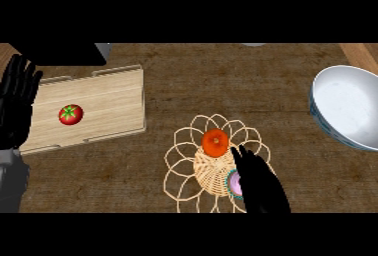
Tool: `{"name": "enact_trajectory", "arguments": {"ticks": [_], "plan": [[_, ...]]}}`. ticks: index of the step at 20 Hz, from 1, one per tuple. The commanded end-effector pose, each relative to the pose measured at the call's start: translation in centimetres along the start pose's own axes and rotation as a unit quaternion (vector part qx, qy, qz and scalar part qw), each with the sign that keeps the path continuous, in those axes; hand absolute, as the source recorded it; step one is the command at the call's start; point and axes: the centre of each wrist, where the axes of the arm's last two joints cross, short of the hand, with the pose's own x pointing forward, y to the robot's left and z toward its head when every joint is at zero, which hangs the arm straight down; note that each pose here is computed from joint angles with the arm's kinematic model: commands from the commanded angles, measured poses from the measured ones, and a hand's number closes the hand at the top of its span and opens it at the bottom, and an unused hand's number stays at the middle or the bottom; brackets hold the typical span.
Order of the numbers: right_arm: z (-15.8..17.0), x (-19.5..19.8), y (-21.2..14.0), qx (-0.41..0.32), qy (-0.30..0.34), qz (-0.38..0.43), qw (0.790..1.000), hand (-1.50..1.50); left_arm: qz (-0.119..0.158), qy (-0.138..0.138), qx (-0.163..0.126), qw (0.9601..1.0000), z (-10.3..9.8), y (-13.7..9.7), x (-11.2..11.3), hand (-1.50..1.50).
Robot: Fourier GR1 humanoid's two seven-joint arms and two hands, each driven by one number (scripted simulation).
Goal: Pick the cupcake from the placemat and place it in the bowl
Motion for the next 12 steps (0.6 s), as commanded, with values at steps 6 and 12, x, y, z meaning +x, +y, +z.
{"name": "enact_trajectory", "arguments": {"ticks": [6,12], "plan": [[-0.5,-0.4,2.8,0.012,0.039,0.001,0.999,-1.50,-0.003,-0.005,0.001,1.0000,0.0,0.6,-1.6,0.00],[-3.8,-3.7,1.7,0.012,0.041,0.006,0.999,-1.50,-0.003,-0.003,-0.004,1.0000,0.4,-0.8,0.9,0.00]]}}
